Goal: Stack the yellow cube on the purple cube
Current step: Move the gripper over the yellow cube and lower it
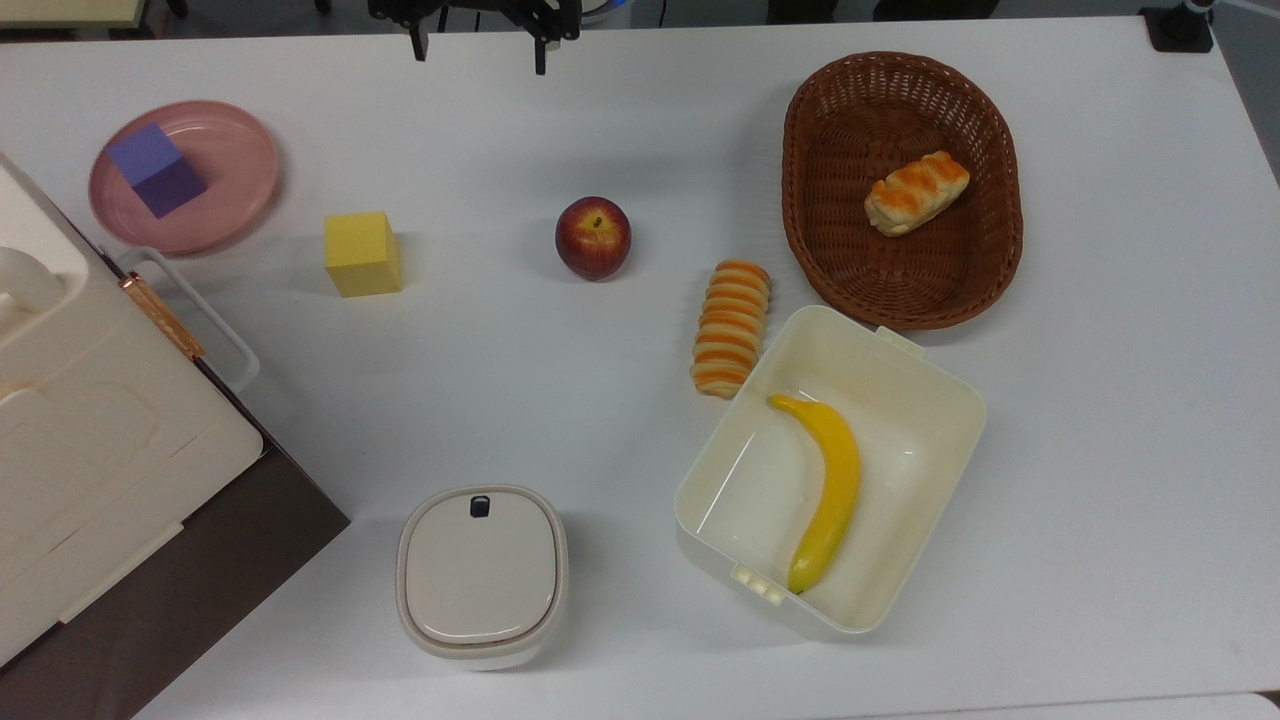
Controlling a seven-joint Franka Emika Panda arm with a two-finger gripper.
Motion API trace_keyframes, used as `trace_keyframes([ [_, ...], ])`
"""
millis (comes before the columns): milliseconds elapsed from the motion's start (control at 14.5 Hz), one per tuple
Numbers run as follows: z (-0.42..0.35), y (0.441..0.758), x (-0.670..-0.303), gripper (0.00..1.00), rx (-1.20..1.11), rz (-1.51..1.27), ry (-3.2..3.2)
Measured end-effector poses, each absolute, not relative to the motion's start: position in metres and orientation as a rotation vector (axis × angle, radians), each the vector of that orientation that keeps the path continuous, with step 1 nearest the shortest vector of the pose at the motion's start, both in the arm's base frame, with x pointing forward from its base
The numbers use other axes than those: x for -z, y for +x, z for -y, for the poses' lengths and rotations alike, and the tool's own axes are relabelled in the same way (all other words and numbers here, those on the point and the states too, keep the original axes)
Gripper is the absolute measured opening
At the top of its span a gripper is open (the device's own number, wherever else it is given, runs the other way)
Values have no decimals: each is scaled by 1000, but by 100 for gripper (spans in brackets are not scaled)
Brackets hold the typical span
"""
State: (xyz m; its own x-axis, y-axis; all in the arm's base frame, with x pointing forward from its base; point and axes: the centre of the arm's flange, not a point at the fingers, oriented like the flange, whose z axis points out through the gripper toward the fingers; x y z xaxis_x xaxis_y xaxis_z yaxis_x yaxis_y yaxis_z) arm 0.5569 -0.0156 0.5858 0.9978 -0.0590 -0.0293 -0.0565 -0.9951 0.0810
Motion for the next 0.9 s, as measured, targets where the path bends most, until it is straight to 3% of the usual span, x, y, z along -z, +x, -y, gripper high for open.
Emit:
trace_keyframes([
  [622, 32, 559, -584, 100, 29, 92, 3060],
  [898, 72, 555, -561, 100, 69, -41, 3066],
])
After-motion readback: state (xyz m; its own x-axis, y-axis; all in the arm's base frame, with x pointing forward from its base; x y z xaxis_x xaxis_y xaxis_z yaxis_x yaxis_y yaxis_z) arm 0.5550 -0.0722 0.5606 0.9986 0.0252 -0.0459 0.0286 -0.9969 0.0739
